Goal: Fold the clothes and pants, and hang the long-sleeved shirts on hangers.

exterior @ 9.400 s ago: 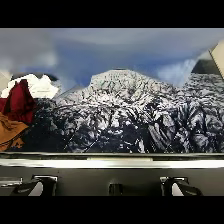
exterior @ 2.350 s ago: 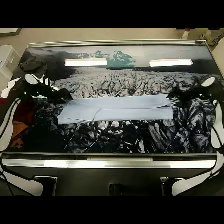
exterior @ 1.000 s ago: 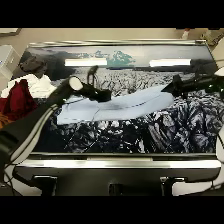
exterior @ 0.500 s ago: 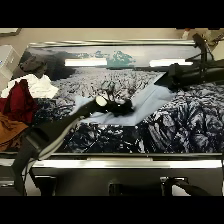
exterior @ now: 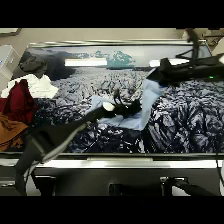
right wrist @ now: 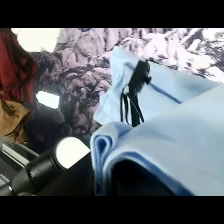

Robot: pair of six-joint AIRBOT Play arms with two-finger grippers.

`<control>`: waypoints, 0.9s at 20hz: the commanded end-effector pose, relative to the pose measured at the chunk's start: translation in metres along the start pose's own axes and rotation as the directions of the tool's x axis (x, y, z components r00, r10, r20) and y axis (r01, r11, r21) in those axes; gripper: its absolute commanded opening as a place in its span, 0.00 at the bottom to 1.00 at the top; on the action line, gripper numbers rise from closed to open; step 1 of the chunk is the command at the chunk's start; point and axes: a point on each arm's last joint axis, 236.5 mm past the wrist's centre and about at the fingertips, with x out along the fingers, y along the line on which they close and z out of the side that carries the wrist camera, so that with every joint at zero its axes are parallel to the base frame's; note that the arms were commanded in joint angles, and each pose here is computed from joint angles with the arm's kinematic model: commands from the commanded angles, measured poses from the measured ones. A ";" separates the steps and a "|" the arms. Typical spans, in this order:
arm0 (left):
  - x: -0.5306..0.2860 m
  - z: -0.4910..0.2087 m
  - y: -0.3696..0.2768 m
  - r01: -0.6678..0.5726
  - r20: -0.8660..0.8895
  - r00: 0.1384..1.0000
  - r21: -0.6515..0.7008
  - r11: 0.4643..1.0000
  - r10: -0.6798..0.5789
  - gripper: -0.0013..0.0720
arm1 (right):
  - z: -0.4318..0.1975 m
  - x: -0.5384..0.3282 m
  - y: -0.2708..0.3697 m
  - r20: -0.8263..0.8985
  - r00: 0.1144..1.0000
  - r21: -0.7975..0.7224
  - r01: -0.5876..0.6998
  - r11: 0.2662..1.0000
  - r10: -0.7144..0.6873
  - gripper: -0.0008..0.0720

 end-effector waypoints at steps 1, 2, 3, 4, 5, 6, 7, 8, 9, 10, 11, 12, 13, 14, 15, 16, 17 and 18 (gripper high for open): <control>-0.073 0.072 0.039 -0.182 0.015 0.983 0.229 0.956 0.184 0.04 | 0.009 0.053 0.023 0.012 0.996 -0.012 -0.085 0.996 0.085 0.08; -0.115 0.109 0.048 -0.266 0.079 0.964 0.267 0.926 0.254 0.04 | 0.008 0.073 0.033 0.007 0.992 0.002 -0.125 0.992 0.124 0.08; -0.162 0.145 0.054 -0.341 0.153 0.939 0.293 0.893 0.308 0.04 | 0.007 0.092 0.042 0.001 0.988 0.013 -0.157 0.987 0.157 0.08; -0.208 0.173 0.054 -0.397 0.222 0.913 0.303 0.866 0.341 0.04 | 0.004 0.114 0.048 -0.007 0.983 0.031 -0.182 0.983 0.182 0.08; -0.255 0.196 0.053 -0.444 0.287 0.886 0.296 0.846 0.365 0.04 | -0.002 0.139 0.050 -0.021 0.980 0.060 -0.198 0.978 0.199 0.08; -0.302 0.214 0.049 -0.481 0.350 0.857 0.277 0.832 0.379 0.04 | -0.008 0.164 0.048 -0.039 0.977 0.095 -0.206 0.974 0.210 0.08; -0.342 0.225 0.044 -0.502 0.398 0.834 0.256 0.826 0.383 0.04 | -0.019 0.193 0.043 -0.064 0.975 0.137 -0.205 0.969 0.215 0.08; -0.379 0.230 0.036 -0.516 0.441 0.814 0.252 0.819 0.378 0.04 | -0.031 0.222 0.034 -0.092 0.973 0.196 -0.191 0.962 0.212 0.08; -0.410 0.231 0.026 -0.529 0.478 0.797 0.256 0.809 0.369 0.04 | -0.046 0.248 0.026 -0.125 0.968 0.256 -0.179 0.950 0.216 0.08; -0.432 0.230 0.017 -0.537 0.506 0.784 0.260 0.803 0.360 0.04 | -0.062 0.274 0.019 -0.158 0.960 0.333 -0.170 0.928 0.232 0.08; -0.450 0.227 0.007 -0.544 0.533 0.772 0.269 0.795 0.347 0.04 | -0.075 0.294 0.016 -0.175 0.949 0.401 -0.174 0.899 0.262 0.12; -0.462 0.224 -0.002 -0.550 0.553 0.763 0.283 0.785 0.335 0.04 | -0.084 0.311 0.015 -0.177 0.938 0.473 -0.184 0.862 0.298 0.31; -0.469 0.220 -0.011 -0.556 0.569 0.757 0.301 0.774 0.322 0.04 | -0.084 0.319 0.016 -0.163 0.929 0.523 -0.205 0.827 0.334 0.72; -0.472 0.217 -0.017 -0.560 0.578 0.753 0.314 0.766 0.314 0.04 | -0.077 0.318 0.018 -0.136 0.920 0.518 -0.250 0.818 0.367 0.95; -0.473 0.215 -0.021 -0.558 0.580 0.754 0.319 0.766 0.308 0.04 | -0.062 0.308 0.015 -0.107 0.919 0.503 -0.280 0.818 0.380 0.95; -0.471 0.214 -0.022 -0.557 0.577 0.757 0.323 0.765 0.307 0.04 | -0.044 0.290 0.005 -0.086 0.921 0.482 -0.295 0.825 0.380 0.95; -0.468 0.214 -0.021 -0.556 0.573 0.759 0.326 0.765 0.308 0.04 | -0.025 0.266 -0.010 -0.075 0.928 0.452 -0.296 0.842 0.366 0.95; -0.466 0.213 -0.019 -0.556 0.568 0.762 0.324 0.765 0.312 0.04 | -0.008 0.236 -0.035 -0.074 0.943 0.416 -0.265 0.870 0.323 0.95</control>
